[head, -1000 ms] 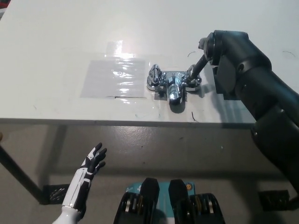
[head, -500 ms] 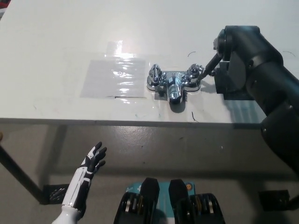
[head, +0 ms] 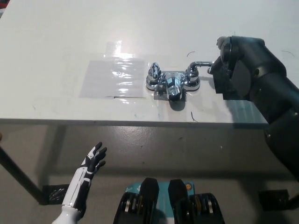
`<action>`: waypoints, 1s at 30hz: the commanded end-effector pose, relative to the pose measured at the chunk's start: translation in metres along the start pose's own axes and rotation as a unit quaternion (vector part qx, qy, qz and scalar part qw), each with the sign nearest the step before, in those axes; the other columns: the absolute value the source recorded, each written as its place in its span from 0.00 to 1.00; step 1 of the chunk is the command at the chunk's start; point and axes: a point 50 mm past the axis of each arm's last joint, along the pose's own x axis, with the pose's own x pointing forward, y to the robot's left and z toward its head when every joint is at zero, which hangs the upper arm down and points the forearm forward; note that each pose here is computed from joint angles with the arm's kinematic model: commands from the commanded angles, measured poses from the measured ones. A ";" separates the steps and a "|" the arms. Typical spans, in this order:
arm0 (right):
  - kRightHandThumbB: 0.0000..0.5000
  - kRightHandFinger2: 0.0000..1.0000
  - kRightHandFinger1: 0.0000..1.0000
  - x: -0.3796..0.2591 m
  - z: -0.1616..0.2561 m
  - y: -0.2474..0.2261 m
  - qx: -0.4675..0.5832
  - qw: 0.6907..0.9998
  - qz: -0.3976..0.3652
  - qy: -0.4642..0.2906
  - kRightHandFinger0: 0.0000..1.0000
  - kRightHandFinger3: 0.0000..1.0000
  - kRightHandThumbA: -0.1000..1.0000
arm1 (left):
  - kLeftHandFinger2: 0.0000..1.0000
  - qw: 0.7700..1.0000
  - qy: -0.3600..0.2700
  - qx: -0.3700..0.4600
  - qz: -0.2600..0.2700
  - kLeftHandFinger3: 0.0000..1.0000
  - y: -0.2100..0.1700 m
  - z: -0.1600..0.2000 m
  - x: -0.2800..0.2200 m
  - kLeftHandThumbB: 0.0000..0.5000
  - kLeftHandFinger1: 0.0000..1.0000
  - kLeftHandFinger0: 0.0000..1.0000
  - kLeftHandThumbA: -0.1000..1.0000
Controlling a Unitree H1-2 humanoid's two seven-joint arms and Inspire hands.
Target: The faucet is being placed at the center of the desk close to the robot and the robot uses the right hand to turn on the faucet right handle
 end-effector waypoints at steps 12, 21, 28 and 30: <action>0.99 1.00 1.00 -0.042 -0.090 -0.157 0.057 0.994 -0.091 0.037 1.00 1.00 0.51 | 1.00 1.000 -0.025 -0.001 -0.001 1.00 0.007 0.006 0.002 0.18 1.00 1.00 1.00; 0.86 1.00 1.00 -0.124 -0.154 -0.241 0.113 0.973 -0.199 -0.028 1.00 1.00 0.46 | 1.00 1.000 -0.019 -0.002 -0.003 1.00 0.008 0.004 0.004 0.20 1.00 1.00 1.00; 0.63 1.00 1.00 -0.226 -0.187 -0.254 0.280 0.844 -0.406 -0.212 1.00 1.00 0.91 | 1.00 1.000 -0.016 0.000 -0.004 1.00 0.007 0.003 0.004 0.17 1.00 1.00 1.00; 0.65 1.00 1.00 -0.254 -0.194 -0.245 0.343 0.782 -0.421 -0.306 1.00 1.00 1.00 | 1.00 1.000 -0.019 -0.002 -0.002 1.00 0.008 0.007 0.010 0.20 1.00 1.00 1.00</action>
